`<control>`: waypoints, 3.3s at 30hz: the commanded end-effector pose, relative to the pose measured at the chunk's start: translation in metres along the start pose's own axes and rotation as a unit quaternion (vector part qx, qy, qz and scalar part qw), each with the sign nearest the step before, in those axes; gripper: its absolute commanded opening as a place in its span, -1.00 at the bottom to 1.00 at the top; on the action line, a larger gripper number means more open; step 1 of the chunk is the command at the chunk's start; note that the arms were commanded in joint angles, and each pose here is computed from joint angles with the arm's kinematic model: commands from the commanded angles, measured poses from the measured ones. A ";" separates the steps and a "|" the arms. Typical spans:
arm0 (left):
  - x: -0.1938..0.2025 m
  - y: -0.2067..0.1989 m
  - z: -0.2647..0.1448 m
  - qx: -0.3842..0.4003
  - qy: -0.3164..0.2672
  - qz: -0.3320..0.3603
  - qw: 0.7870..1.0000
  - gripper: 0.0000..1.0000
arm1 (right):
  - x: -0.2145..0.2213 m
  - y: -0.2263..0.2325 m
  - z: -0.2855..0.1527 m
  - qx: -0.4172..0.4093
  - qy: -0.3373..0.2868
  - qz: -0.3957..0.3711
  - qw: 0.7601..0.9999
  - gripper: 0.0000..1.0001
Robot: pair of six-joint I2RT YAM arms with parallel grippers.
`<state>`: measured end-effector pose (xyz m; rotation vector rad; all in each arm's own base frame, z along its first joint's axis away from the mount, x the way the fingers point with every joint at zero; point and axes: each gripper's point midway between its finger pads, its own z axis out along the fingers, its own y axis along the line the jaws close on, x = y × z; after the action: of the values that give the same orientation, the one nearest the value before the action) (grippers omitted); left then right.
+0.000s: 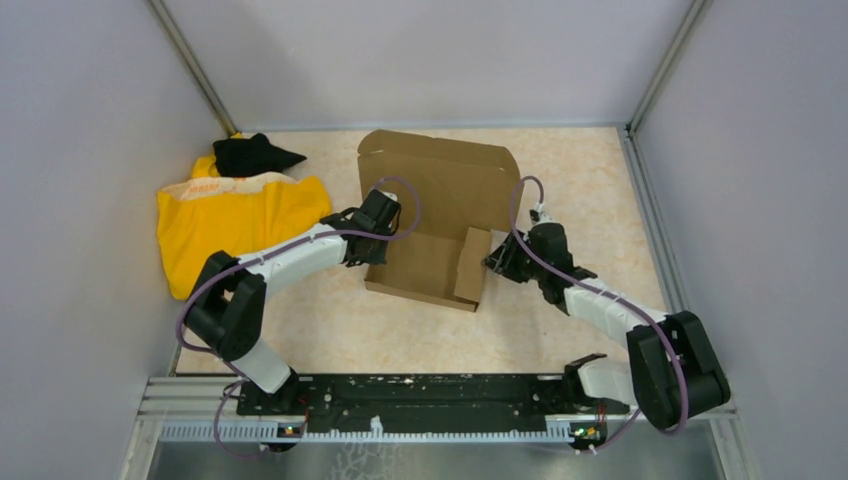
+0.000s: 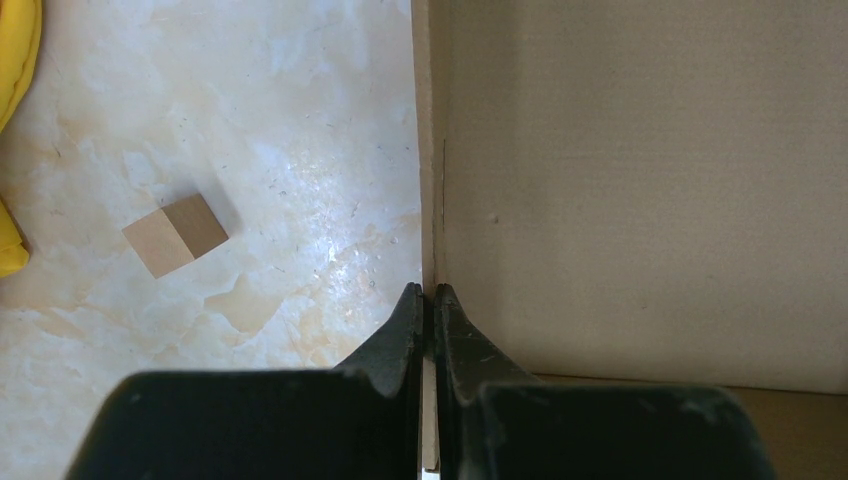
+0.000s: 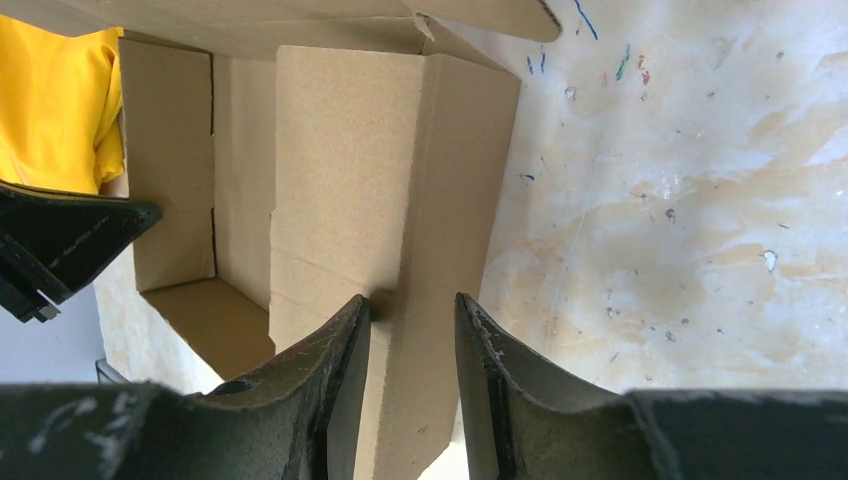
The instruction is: Fold the paper box
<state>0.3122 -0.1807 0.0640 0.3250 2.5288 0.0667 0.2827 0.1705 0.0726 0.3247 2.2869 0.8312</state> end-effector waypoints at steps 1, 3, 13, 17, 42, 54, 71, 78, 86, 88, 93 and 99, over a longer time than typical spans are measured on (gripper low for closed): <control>0.013 -0.005 0.009 0.004 0.018 0.001 1.000 -0.99 | -0.014 0.019 0.004 -0.010 -0.019 -0.015 1.000 -0.27; 0.013 -0.005 0.009 0.003 0.017 0.001 1.000 -0.99 | -0.013 0.022 0.004 -0.007 -0.018 -0.020 1.000 -0.27; 0.010 -0.004 0.006 0.004 0.014 0.002 1.000 -0.99 | -0.008 0.028 0.008 0.027 -0.009 -0.054 0.998 -0.26; 0.009 -0.004 0.006 0.003 0.013 0.003 1.000 -0.99 | -0.002 0.027 0.011 0.043 -0.001 -0.066 0.997 -0.26; 0.012 -0.006 0.008 0.007 0.014 -0.001 1.000 -0.99 | 0.018 0.001 0.019 0.222 0.018 -0.206 0.953 -0.20; 0.015 -0.004 0.007 0.008 0.011 -0.002 1.000 -0.99 | -0.005 -0.019 0.005 0.320 -0.002 -0.275 0.907 -0.48; 0.004 -0.019 -0.011 0.063 -0.018 -0.025 0.998 -0.96 | -0.022 -0.046 0.001 0.426 0.013 -0.364 0.829 -1.00; -0.004 -0.029 -0.027 0.094 -0.038 -0.038 0.994 -0.95 | -0.025 -0.054 0.001 0.466 0.010 -0.397 0.790 -1.00; -0.005 -0.035 -0.034 0.103 -0.046 -0.039 0.993 -0.93 | -0.022 -0.061 0.002 0.483 0.018 -0.412 0.773 -1.00; -0.006 -0.036 -0.033 0.103 -0.047 -0.039 0.993 -0.91 | -0.020 -0.059 0.005 0.468 0.019 -0.408 0.784 -1.00; -0.005 -0.034 -0.029 0.094 -0.046 -0.039 0.994 -0.67 | -0.008 -0.041 0.015 0.397 0.030 -0.391 0.830 -0.87; -0.003 -0.032 -0.025 0.086 -0.044 -0.038 0.995 -0.46 | -0.008 -0.015 0.014 0.331 0.020 -0.366 0.869 -0.53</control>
<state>0.2894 -0.2091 0.0701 0.2894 2.5100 -0.1795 0.3003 0.1550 0.0443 -0.2331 2.3922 -0.4454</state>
